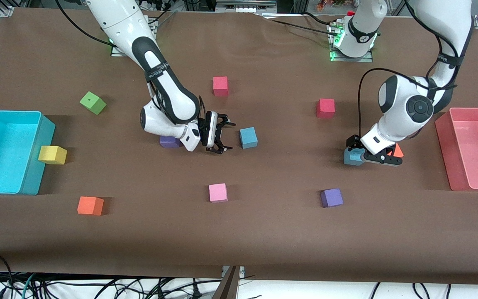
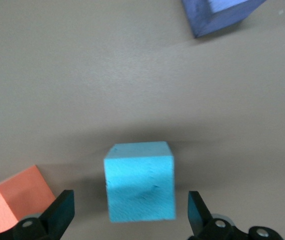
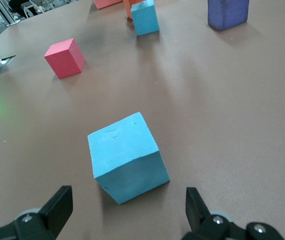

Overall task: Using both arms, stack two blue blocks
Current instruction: 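Grasp the second light blue cube with the left gripper and lift it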

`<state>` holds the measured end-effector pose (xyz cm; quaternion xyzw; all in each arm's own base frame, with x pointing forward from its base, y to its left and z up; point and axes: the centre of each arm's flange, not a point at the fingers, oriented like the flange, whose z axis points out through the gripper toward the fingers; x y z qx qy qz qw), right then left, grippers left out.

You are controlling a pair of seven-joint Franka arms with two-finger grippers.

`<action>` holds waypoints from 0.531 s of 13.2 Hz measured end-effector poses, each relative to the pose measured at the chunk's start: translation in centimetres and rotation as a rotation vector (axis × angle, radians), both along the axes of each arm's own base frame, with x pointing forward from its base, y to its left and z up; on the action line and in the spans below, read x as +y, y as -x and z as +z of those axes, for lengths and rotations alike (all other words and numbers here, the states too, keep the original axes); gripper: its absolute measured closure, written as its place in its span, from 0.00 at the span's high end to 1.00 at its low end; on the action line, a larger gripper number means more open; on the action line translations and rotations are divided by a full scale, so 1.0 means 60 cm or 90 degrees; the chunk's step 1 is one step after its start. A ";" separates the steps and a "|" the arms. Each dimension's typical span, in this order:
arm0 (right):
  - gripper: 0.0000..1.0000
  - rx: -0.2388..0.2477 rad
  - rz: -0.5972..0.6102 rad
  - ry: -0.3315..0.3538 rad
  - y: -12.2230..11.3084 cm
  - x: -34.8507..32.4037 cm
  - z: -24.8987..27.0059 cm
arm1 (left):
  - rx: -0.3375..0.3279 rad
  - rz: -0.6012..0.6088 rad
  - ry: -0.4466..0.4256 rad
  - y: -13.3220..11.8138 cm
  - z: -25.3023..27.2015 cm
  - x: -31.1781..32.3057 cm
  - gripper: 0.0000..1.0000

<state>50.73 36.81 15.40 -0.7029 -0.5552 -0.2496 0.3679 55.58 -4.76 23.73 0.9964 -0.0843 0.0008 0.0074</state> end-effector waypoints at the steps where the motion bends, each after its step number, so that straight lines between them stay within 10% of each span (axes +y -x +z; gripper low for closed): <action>1: 1.00 -0.001 0.000 -0.002 0.001 0.000 -0.002 | 0.002 -0.006 -0.001 0.000 -0.009 0.006 1.00; 7: 1.00 0.001 0.002 -0.003 0.003 0.002 -0.004 | 0.012 0.012 0.001 0.004 -0.025 -0.016 1.00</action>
